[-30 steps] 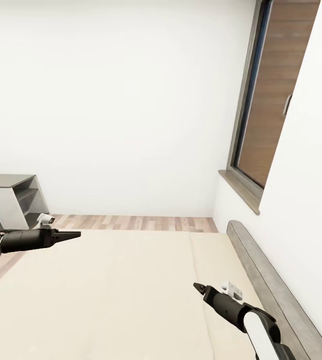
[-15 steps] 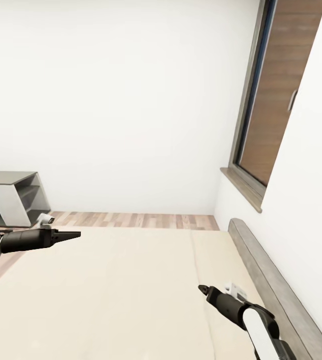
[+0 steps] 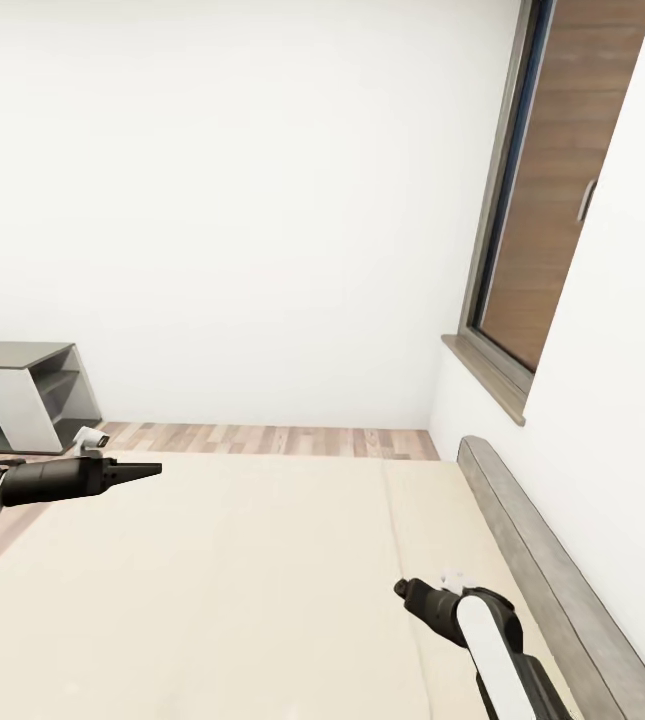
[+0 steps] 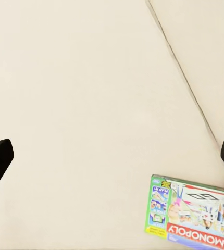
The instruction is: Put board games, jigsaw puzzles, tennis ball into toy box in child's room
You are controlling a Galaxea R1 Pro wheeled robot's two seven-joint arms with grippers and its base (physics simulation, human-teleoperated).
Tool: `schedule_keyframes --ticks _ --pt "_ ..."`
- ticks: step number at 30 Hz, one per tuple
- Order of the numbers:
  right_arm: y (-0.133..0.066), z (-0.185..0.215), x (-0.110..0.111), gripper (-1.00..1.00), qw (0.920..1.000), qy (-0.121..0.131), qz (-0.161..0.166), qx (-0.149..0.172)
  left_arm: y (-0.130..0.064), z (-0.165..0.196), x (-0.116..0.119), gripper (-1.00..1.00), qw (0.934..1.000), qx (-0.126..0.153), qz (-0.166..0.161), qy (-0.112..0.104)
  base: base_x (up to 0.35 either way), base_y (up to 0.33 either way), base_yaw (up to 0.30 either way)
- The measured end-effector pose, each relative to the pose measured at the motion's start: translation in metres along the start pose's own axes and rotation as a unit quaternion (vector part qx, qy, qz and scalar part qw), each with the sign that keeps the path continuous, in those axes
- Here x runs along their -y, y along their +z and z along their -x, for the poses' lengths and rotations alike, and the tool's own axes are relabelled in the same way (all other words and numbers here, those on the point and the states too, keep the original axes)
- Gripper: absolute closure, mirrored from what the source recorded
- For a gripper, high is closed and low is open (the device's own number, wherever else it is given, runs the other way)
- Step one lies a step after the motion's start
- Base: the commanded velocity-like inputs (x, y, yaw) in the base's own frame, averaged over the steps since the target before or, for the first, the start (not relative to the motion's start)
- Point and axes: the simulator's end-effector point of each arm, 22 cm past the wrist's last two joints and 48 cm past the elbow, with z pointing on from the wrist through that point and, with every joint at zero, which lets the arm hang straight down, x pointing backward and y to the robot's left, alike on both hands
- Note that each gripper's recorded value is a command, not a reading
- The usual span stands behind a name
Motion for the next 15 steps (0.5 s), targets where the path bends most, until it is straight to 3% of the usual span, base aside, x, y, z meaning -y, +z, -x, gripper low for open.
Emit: schedule_keyframes --ticks 15 --pt "0.010 -0.012 0.005 -1.00 0.9995 -0.009 -0.019 -0.022 0.002 -0.004 -0.006 -1.00 1.0000 -0.003 0.001 -0.006 0.000 0.000 0.000"
